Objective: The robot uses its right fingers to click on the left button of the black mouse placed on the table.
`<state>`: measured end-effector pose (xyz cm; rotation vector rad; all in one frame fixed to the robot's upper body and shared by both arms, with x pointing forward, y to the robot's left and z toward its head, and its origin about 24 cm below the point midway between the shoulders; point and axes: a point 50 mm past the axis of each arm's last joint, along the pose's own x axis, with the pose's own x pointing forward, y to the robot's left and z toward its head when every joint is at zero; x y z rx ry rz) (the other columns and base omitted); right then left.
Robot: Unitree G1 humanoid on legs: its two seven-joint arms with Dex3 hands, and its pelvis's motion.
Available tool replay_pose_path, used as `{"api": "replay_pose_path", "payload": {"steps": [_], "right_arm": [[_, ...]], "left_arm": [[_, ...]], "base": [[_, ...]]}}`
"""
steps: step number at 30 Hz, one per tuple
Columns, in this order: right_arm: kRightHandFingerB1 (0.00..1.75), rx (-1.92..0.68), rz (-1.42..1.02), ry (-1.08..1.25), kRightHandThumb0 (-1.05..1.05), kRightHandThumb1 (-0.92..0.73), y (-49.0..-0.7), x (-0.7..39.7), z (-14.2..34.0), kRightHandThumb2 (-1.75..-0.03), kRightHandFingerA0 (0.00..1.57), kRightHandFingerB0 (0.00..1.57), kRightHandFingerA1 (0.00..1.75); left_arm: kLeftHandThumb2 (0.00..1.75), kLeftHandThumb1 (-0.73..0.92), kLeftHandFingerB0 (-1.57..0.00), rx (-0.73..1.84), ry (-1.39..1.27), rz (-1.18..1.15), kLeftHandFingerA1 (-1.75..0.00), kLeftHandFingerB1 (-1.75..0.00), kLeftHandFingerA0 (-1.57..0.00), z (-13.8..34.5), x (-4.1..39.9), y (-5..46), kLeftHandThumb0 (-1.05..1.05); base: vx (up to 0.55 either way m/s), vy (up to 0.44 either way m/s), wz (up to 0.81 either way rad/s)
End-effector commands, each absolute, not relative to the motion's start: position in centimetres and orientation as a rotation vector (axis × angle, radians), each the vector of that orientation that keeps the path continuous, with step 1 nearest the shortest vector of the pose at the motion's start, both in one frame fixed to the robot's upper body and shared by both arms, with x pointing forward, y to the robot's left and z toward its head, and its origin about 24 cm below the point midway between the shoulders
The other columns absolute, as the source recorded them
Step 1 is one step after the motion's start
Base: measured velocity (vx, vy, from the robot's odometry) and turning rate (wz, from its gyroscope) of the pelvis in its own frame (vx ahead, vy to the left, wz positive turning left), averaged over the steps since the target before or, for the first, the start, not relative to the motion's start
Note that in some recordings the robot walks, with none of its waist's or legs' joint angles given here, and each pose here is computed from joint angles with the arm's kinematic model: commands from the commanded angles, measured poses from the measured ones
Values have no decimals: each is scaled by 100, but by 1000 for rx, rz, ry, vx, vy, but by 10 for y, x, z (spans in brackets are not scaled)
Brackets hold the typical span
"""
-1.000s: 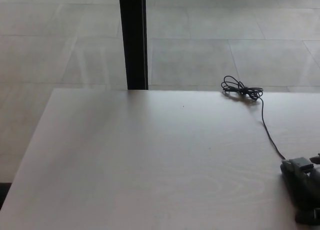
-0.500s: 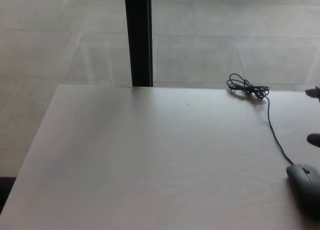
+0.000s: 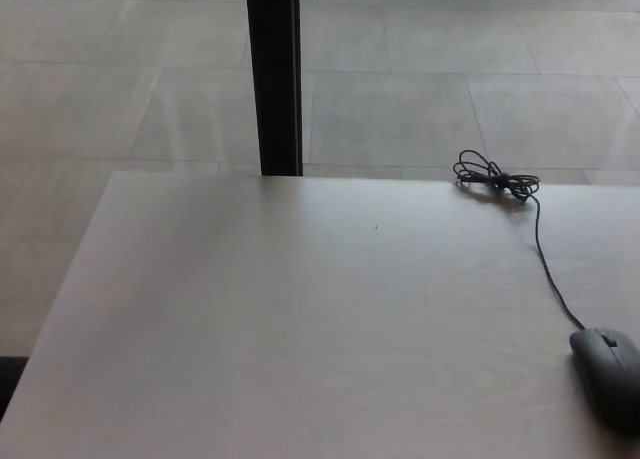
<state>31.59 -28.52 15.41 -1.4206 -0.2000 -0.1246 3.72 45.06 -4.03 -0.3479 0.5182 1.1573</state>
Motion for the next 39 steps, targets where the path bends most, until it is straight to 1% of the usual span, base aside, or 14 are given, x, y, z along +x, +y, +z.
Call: {"api": "replay_pose_path", "payload": {"steps": [1, 5, 6, 8, 11, 12, 13, 14, 20, 21, 25, 26, 31, 39], "right_arm": [[24, -1360, -176, -154, -95, -73, -296, 311, 167, -115, 0, 1, 38], [33, -1321, -245, -151, -97, -72, -306, 304, 180, -113, 0, 11, 43], [32, -1312, -255, -140, -90, -88, -309, 302, 182, -66, 0, 9, 51], [29, -1301, -297, -109, -98, -73, -318, 298, 186, -114, 1, 12, 42], [30, -1241, -402, -57, -92, -72, -344, 289, 192, -113, 0, 10, 43], [27, -1182, -462, -45, -86, -88, -359, 280, 194, -67, 4, 12, 47], [36, -1112, -498, -41, -89, -67, -366, 275, 194, -109, 4, 10, 47], [37, -1075, -525, -34, -86, -66, -373, 268, 193, -111, 0, 7, 47], [49, -830, -664, 2, -101, -73, -405, 236, 174, -115, 2, 2, 67], [49, -724, -722, 17, -93, -86, -414, 224, 161, -66, 25, 9, 79], [41, -461, -824, 70, -65, -66, -426, 202, 136, -109, 74, 0, 91], [27, -394, -861, 89, -77, -86, -430, 194, 123, -67, 72, 16, 70], [38, -192, -971, 138, -75, -72, -432, 170, 86, -102, 46, 8, 58], [36, 286, -1123, 184, -70, -75, -417, 148, 27, -101, 54, 7, 66]], "left_arm": [[77, 92, -46, -338, 502, 1174, -63, -46, -68, -36, 35, 455, -96], [77, 92, -50, -339, 495, 1181, -65, -46, -73, -35, 35, 455, -93], [91, 81, -48, -334, 499, 1180, -68, -51, -69, -35, 34, 455, -99], [79, 92, -49, -331, 501, 1179, -66, -48, -73, -35, 33, 455, -93], [115, 76, -47, -332, 496, 1168, -70, -57, -61, -35, 34, 455, -91], [79, 92, -47, -320, 499, 1159, -65, -47, -67, -35, 34, 455, -96], [78, 92, -46, -334, 492, 1163, -65, -47, -66, -35, 34, 455, -96], [115, 76, -45, -334, 491, 1165, -69, -56, -59, -35, 35, 455, -91], [79, 92, -47, -301, 509, 1143, -63, -46, -71, -35, 35, 455, -96], [114, 75, -49, -319, 502, 1164, -69, -57, -64, -36, 35, 455, -91], [79, 92, -47, -335, 503, 1172, -63, -45, -66, -36, 36, 455, -97], [76, 92, -49, -331, 500, 1166, -61, -48, -63, -35, 36, 455, -95], [116, 74, -45, -334, 497, 1160, -67, -55, -58, -36, 35, 454, -95], [77, 92, -45, -335, 506, 1150, -61, -44, -67, -39, 35, 452, -96]], "base": [[0, 0, 0], [0, 0, 0], [0, 0, 0], [0, 0, 0], [0, 0, 0], [0, 0, 0], [0, 0, 0], [0, 0, 0], [0, 0, 0], [0, 0, 0], [0, 0, 0], [0, 0, 0], [0, 0, 0], [0, 0, 0]]}}
